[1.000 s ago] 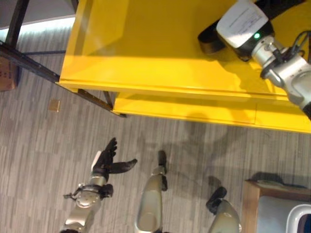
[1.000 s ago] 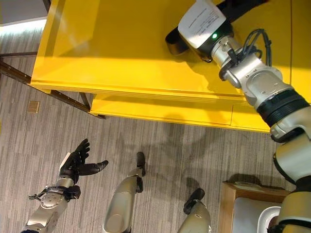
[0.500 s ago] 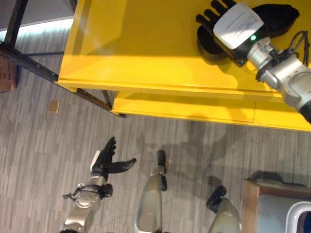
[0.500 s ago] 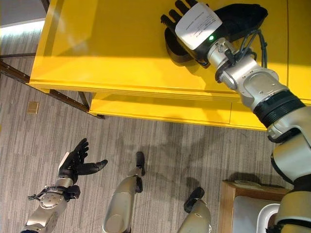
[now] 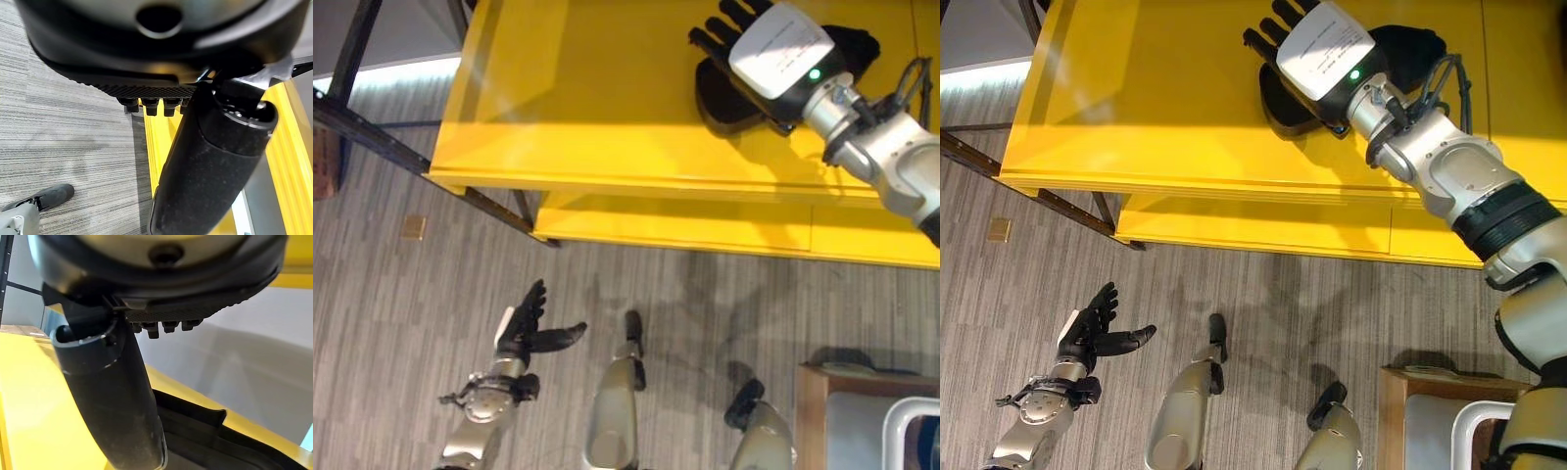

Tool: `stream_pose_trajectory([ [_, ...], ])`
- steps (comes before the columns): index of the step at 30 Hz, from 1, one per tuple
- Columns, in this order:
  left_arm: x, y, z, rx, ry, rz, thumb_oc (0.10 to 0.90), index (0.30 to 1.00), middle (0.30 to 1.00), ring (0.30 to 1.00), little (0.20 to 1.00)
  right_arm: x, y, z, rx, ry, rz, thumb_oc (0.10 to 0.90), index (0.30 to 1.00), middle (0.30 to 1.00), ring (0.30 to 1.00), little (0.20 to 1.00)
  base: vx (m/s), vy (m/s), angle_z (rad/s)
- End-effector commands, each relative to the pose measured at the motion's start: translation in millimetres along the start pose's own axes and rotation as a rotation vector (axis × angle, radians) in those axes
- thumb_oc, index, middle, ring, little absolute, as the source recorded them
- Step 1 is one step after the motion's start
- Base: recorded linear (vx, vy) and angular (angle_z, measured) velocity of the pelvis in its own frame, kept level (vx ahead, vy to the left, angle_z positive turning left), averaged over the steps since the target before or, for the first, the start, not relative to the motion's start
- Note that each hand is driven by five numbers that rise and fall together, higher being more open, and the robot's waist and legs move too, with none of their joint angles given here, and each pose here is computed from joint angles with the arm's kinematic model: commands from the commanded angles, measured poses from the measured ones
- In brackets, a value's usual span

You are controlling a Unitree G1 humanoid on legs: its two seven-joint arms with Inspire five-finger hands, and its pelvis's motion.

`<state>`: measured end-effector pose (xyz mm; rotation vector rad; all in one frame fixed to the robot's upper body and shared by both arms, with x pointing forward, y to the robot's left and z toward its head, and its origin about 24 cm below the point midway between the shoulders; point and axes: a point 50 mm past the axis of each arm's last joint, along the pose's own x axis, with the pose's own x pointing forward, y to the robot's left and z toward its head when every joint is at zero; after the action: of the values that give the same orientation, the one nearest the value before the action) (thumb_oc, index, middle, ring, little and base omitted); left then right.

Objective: Move parts from the plastic box to the shelf.

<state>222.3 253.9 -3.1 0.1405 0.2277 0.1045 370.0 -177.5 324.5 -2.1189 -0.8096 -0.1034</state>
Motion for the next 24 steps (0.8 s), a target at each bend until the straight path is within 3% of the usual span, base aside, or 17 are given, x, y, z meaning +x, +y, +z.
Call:
stream_pose_trajectory([
  [1,3,12,23,0.027,-0.118,0.013,0.900,1.000,1.000,1.000,1.000,5,-45,-18,-0.005,0.053,-0.178,0.900,1.000,1.000,1.000,1.000,0.00,0.000,0.00],
  [10,1,13,22,0.016,-0.118,0.027,0.900,1.000,1.000,1.000,1.000,-7,-38,-9,0.181,0.052,-0.200,0.900,1.000,1.000,1.000,1.000,0.00,0.000,0.00],
  [14,0,13,23,-0.017,-0.130,0.051,0.900,1.000,1.000,1.000,1.000,-21,-31,-2,0.491,0.120,-0.318,0.900,1.000,1.000,1.000,1.000,-0.02,0.005,0.00],
  [24,-6,16,39,-0.062,-0.211,0.095,0.900,1.000,1.000,1.000,1.000,-59,-10,34,0.957,0.154,-0.460,0.900,1.000,1.000,1.000,1.000,0.00,0.008,-0.04],
])
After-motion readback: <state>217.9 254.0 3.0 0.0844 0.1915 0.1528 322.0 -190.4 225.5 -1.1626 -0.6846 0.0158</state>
